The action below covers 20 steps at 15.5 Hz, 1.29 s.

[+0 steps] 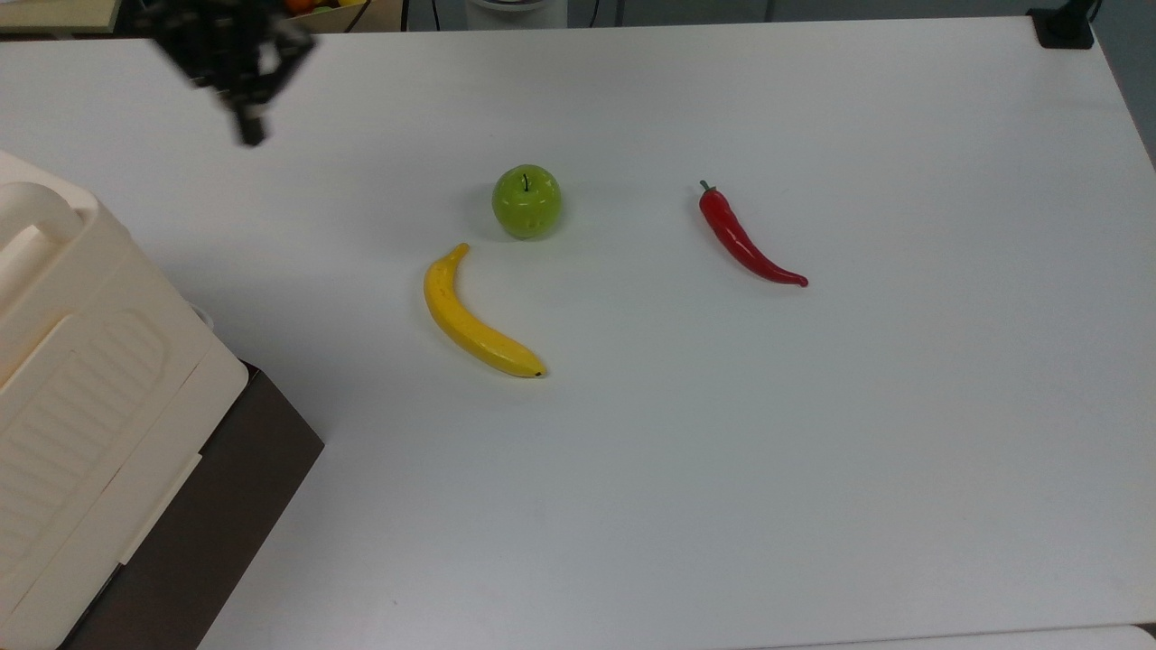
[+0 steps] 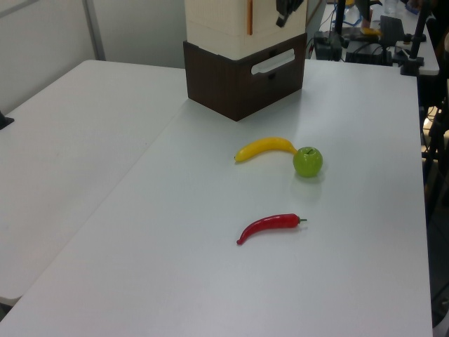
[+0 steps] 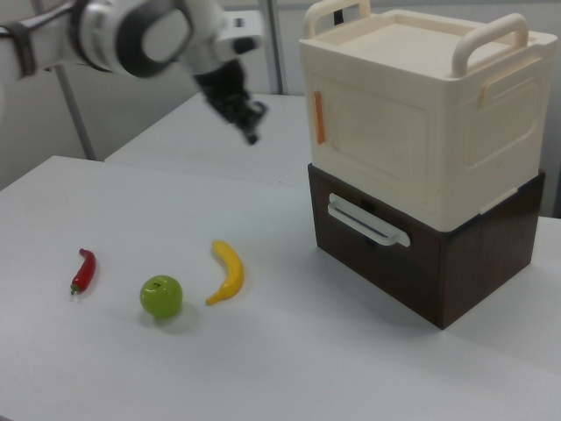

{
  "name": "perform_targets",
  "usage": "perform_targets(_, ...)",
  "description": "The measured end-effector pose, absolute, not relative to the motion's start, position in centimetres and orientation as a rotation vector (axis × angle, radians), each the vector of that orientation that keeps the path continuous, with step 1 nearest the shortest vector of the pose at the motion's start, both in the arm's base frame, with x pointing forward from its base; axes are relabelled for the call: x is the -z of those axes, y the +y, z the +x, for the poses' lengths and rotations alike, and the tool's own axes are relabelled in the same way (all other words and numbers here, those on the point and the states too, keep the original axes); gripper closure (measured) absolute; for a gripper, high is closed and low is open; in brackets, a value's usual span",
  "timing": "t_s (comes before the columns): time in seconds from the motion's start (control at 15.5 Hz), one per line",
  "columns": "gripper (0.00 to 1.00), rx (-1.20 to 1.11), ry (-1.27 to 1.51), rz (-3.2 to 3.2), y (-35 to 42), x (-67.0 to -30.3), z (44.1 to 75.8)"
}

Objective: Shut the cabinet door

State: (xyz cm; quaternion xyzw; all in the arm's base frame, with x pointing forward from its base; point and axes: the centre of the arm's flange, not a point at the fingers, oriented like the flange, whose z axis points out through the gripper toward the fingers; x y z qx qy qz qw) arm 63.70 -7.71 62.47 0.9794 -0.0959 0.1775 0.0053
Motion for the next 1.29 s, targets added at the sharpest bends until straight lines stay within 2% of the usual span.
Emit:
perform_targets(0.39, 0.97, -0.178, 0.008, 3.111, 2.6, -60.9, 60.8)
perform_targets(0.71, 0.93, -0.033, 0.087, 3.111, 4.9, -59.6, 58.8)
perform_targets(1.03, 0.48, -0.01, 0.059, 3.11, 3.8, -59.0, 58.7)
perform_targets(1.29, 0.06, -0.018, 0.032, 3.092, 2.5, -59.8, 58.2)
